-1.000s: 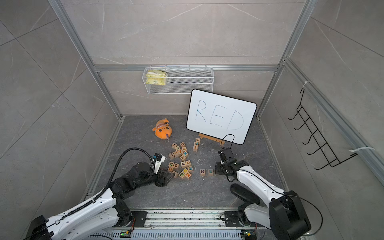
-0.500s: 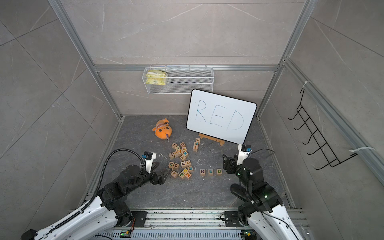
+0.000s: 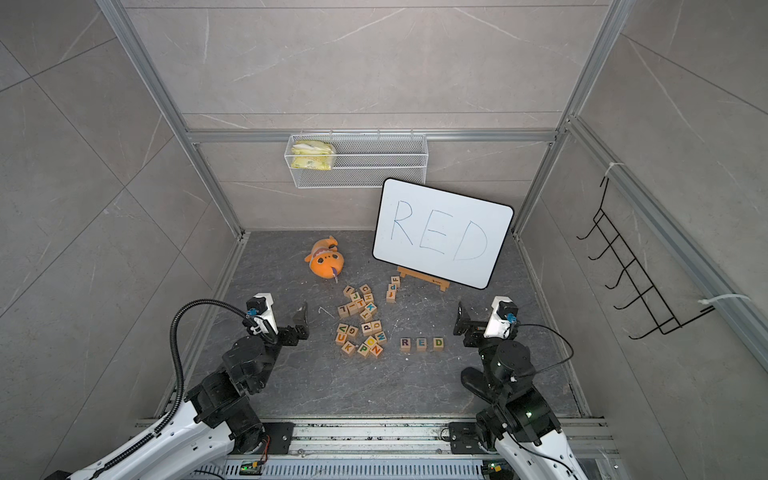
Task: Assemble the uppercase word "red" with letter blocks
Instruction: Reset both arms
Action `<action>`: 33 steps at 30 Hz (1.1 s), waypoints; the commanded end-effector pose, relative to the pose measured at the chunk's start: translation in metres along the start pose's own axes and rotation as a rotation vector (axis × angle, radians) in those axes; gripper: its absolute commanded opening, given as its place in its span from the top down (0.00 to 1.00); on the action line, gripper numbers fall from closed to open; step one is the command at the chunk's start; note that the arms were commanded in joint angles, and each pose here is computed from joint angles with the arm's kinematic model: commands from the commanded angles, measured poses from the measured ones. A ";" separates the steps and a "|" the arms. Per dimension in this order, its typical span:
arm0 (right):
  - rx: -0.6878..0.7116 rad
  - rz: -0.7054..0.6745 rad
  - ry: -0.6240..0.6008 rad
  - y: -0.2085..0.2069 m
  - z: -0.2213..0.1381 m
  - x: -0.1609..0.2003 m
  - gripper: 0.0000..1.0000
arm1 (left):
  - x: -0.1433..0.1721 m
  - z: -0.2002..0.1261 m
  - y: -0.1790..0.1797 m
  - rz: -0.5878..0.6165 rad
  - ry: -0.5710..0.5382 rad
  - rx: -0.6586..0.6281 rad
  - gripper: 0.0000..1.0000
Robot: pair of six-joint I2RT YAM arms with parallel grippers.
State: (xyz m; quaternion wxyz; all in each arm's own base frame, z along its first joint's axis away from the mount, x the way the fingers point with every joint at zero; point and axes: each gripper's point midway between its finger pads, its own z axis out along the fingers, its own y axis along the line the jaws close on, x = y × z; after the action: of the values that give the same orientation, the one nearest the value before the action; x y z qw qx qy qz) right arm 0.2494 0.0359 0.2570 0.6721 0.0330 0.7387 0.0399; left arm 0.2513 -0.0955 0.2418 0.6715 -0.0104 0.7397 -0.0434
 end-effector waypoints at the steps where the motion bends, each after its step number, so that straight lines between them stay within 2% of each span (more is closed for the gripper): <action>1: 0.057 -0.108 0.000 -0.004 0.019 0.011 0.00 | -0.016 -0.005 0.047 0.065 -0.148 -0.280 0.00; 5: 0.065 -0.150 0.027 0.000 0.039 0.037 0.00 | 0.007 0.002 0.029 0.227 -0.134 -0.111 0.00; 11: 0.108 -0.209 0.099 -0.004 0.058 0.073 0.00 | 0.022 0.012 0.058 0.265 -0.105 -0.207 0.00; 17: 0.147 -0.233 0.127 -0.006 0.078 0.091 0.00 | 0.053 0.036 0.099 0.149 0.017 -0.290 0.00; 21: 0.127 -0.223 0.147 -0.002 0.091 0.106 0.00 | 0.074 0.049 0.124 0.145 0.089 -0.369 0.00; 25: 0.158 -0.209 0.157 -0.010 0.103 0.117 0.00 | 0.094 0.069 0.119 0.142 0.178 -0.316 0.00; 29: 0.151 -0.205 0.156 -0.011 0.111 0.117 0.00 | 0.099 0.088 0.128 0.128 0.181 -0.367 0.00; 31: 0.134 -0.217 0.163 -0.010 0.114 0.118 0.00 | 0.100 0.099 0.129 0.095 0.181 -0.333 0.00; 33: 0.120 -0.228 0.158 -0.009 0.115 0.118 0.00 | 0.104 0.108 0.129 0.089 0.235 -0.310 0.00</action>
State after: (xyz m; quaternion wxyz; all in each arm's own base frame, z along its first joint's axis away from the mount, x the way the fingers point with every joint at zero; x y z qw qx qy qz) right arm 0.3434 0.0343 0.1123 0.5841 -0.0034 0.8064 -0.0921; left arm 0.3269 0.0248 0.0841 0.5223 -0.0552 0.8386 0.1447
